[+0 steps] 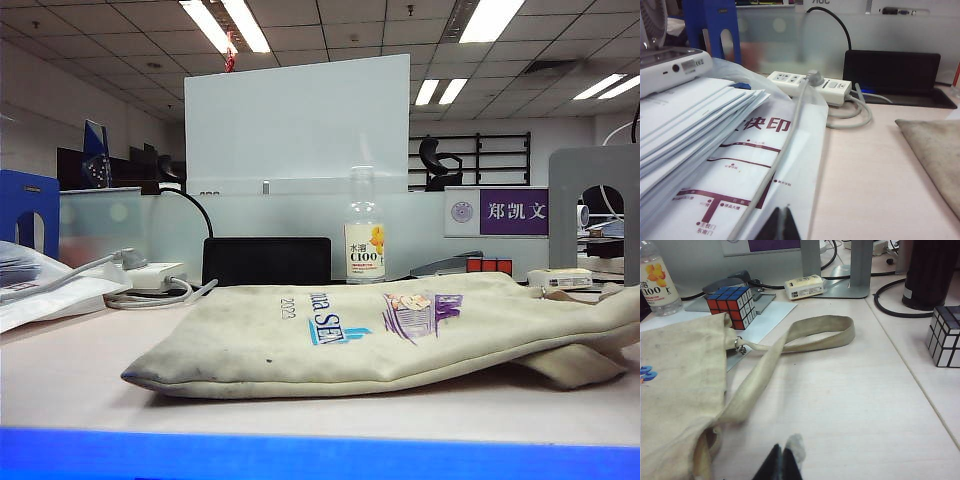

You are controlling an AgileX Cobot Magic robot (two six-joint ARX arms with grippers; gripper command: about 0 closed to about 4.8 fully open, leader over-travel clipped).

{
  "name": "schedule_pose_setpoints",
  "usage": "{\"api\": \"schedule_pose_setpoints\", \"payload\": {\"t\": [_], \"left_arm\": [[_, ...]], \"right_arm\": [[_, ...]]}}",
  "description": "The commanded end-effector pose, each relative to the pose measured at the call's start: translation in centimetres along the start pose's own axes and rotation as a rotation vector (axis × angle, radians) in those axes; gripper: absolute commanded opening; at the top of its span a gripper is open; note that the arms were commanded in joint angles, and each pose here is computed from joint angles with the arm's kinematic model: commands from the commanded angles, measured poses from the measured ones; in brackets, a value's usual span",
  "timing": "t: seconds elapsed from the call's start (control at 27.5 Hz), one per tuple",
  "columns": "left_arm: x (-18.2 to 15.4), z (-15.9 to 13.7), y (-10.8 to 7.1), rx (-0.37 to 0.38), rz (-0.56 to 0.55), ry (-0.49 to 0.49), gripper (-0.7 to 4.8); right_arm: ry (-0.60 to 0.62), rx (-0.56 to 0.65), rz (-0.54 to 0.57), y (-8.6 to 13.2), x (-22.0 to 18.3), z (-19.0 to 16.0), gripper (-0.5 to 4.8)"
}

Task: Take the glasses case out of the canvas bag and put it on the table.

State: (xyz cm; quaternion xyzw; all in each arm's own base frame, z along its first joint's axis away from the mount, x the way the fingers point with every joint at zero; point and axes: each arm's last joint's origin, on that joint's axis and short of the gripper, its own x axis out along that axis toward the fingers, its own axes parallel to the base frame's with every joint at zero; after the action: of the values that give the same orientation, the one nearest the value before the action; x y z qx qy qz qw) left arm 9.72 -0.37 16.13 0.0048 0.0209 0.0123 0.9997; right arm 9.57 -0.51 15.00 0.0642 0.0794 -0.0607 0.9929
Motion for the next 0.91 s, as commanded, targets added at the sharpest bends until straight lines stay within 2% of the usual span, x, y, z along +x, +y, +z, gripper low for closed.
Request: {"api": "schedule_pose_setpoints", "payload": {"t": [0.04,0.15,0.22,0.4,0.65,0.73,0.8,0.91], "left_arm": [[0.0,0.1,0.0,-0.045,0.006,-0.013,-0.06],[0.0,0.1,0.1,-0.041,0.027,-0.013,-0.05],[0.0,0.2,0.1,0.009,0.032,-0.022,-0.05],[0.0,0.3,0.1,-0.044,0.032,-0.027,-0.05],[0.0,0.3,0.2,-0.057,0.05,-0.029,-0.05],[0.0,0.4,0.1,-0.129,0.014,-0.04,0.01],[-0.1,0.8,-0.2,-0.209,-0.081,-0.074,0.22],[0.0,2.0,-0.5,-0.26,-0.153,-0.13,0.29]], "right_arm": [[-0.01,0.016,0.0,0.0,0.0,0.1,-0.01],[-0.018,0.029,-0.001,0.0,0.0,0.1,-0.01],[-0.018,0.03,-0.002,0.0,0.0,0.1,-0.01],[-0.017,0.078,0.007,0.0,0.0,0.1,-0.01],[-0.011,0.103,0.041,0.1,0.0,0.1,-0.01],[-0.004,0.144,0.076,0.2,0.0,0.1,-0.01],[0.002,0.183,0.134,0.4,-0.1,0.4,-0.01],[0.002,0.239,0.226,0.8,-0.5,1.2,-0.01]]}}
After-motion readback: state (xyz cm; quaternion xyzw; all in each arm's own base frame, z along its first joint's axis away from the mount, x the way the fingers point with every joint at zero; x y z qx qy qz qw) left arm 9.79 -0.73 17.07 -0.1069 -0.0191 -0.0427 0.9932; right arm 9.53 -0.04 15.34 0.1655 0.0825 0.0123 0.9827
